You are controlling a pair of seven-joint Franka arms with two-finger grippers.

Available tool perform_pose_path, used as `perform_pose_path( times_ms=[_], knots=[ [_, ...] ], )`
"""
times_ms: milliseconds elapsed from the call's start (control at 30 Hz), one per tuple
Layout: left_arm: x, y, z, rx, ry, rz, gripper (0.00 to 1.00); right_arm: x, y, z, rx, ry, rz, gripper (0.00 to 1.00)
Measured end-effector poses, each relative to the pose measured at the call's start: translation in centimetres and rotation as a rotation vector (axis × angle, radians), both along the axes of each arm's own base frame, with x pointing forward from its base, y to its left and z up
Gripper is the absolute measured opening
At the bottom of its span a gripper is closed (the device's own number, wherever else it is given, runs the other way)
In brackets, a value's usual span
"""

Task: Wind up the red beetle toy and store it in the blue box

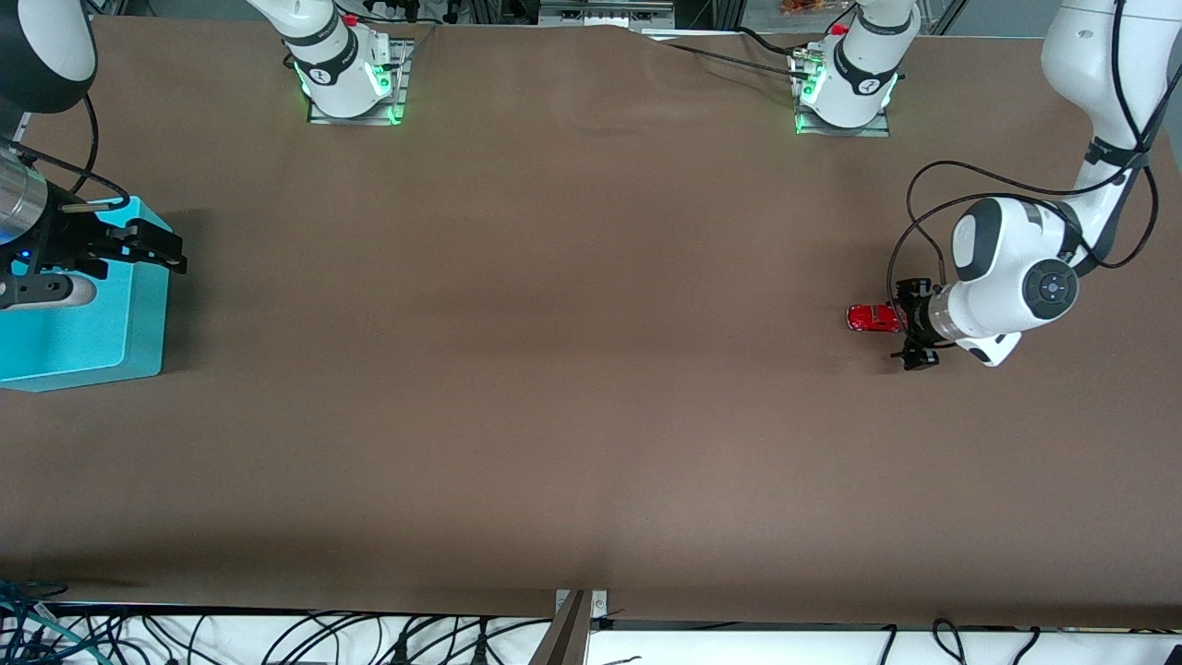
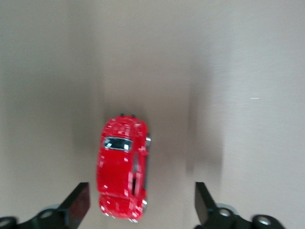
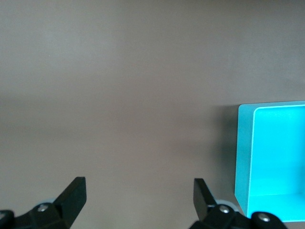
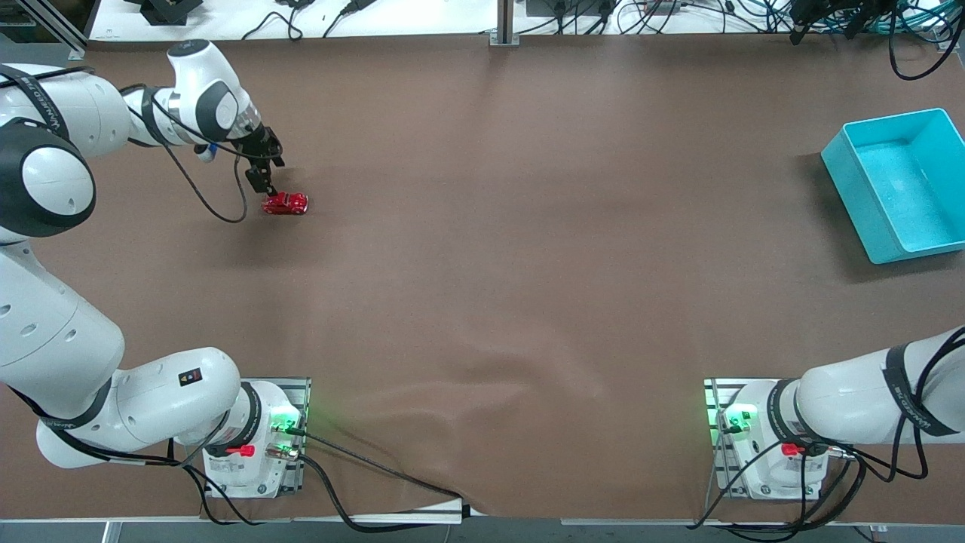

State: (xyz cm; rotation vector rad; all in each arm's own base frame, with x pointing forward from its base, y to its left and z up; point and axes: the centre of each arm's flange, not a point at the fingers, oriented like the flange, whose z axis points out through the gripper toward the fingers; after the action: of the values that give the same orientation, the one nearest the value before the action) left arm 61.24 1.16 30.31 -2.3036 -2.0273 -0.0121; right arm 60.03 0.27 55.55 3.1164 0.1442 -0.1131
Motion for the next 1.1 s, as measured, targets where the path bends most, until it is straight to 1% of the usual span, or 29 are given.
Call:
perform_pose_path(
  times_ms=[67, 200, 300, 367, 501, 634, 701, 801, 901, 1101],
  knots=[
    [0.6, -0.1, 1.4, 0.024, 0.012, -0.103, 1.0, 0.0, 0.0, 0.0, 0.0, 0.0, 0.0, 1.0],
    [1.3, 0.4, 3.5, 0.055, 0.053, -0.374, 1.0, 0.0, 0.0, 0.0, 0.0, -0.001, 0.0, 1.0],
    [2.0, 0.7, 4.9, 0.059, 0.065, -0.577, 1.0, 0.0, 0.0, 0.0, 0.0, -0.002, 0.001, 1.0],
    [2.1, 0.9, 5.5, 0.054, 0.087, -0.696, 1.0, 0.0, 0.0, 0.0, 0.0, -0.002, 0.001, 1.0],
    [1.8, 1.2, 6.0, 0.031, 0.157, -0.882, 1.0, 0.0, 0.0, 0.0, 0.0, -0.002, 0.001, 1.0],
    [1.8, 1.2, 6.4, 0.015, 0.182, -1.062, 1.0, 0.0, 0.0, 0.0, 0.0, -0.003, 0.001, 1.0],
    [1.9, 1.1, 6.7, 0.013, 0.183, -1.125, 1.0, 0.0, 0.0, 0.1, 0.0, -0.003, 0.001, 1.0],
    [2.1, 0.8, 7.7, 0.02, 0.172, -1.176, 1.0, 0.0, 0.0, 0.1, 0.0, -0.004, 0.001, 1.0],
    [2.4, 0.1, 9.2, 0.031, 0.157, -1.203, 1.0, 0.0, 0.0, 0.1, 0.0, -0.004, 0.001, 1.0],
    [2.1, -1.1, 11.8, 0.023, 0.16, -1.253, 1.0, 0.1, 0.0, 0.2, 0.0, -0.006, 0.001, 1.0]
  ],
)
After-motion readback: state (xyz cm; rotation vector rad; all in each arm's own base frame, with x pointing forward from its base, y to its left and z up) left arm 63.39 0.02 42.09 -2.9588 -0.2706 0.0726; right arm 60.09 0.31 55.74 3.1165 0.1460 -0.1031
